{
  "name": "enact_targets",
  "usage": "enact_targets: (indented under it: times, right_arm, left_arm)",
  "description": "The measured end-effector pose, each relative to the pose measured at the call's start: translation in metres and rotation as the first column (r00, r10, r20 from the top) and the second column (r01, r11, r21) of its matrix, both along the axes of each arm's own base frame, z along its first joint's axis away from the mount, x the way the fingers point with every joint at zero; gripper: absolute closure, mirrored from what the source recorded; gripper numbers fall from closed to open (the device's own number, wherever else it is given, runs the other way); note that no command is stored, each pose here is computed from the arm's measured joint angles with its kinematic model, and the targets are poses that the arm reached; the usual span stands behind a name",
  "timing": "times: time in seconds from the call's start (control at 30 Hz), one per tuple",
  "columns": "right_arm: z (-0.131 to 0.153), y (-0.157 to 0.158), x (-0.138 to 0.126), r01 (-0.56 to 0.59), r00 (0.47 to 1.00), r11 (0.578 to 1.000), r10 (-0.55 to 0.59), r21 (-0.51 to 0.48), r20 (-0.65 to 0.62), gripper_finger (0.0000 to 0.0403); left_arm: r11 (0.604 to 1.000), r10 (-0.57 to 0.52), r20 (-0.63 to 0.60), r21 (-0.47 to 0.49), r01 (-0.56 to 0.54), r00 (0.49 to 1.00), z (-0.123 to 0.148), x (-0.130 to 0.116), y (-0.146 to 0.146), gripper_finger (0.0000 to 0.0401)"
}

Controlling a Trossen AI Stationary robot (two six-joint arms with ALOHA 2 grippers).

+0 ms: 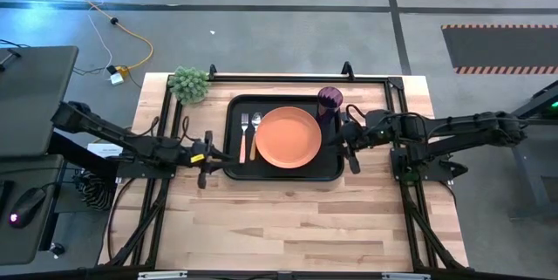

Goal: Pick and place plate/cup/fork/spoon on tray
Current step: Return to Home Position

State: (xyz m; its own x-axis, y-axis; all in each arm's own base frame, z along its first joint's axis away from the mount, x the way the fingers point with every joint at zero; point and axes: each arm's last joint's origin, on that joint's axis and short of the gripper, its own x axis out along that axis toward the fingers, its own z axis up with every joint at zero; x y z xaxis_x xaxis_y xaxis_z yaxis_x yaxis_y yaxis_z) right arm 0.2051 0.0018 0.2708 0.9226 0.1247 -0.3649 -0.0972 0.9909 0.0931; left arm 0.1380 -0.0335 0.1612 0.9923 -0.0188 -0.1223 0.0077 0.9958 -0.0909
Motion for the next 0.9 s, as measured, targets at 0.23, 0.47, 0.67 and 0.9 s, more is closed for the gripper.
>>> enact_targets:
  times: [0.23, 0.47, 0.67, 0.9]
  right_arm:
    - [-0.001, 0.0, 0.001, -0.008, 1.0, 1.0, 0.008, -0.02, 0.002, 0.0334]
    - [-0.001, 0.0, 0.001, -0.013, 1.0, 0.999, 0.013, -0.032, -0.005, 0.0334]
    - [-0.002, 0.0, 0.001, -0.017, 1.0, 0.999, 0.017, -0.044, -0.006, 0.0334]
    - [-0.008, 0.0, 0.001, -0.007, 0.997, 0.998, 0.012, -0.056, 0.078, 0.0334]
  left_arm:
    - [1.0, -0.005, 0.038, 0.028, 0.004, 0.999, -0.003, -0.007, 0.002, 0.0325]
    - [0.995, -0.015, 0.067, 0.103, 0.008, 0.998, 0.0, -0.009, 0.003, 0.0325]
    - [0.992, 0.002, 0.115, 0.123, -0.016, 0.993, 0.006, -0.014, 0.005, 0.0325]
    - [0.988, 0.064, 0.18, 0.124, -0.087, 0.982, 0.014, -0.021, 0.009, 0.0325]
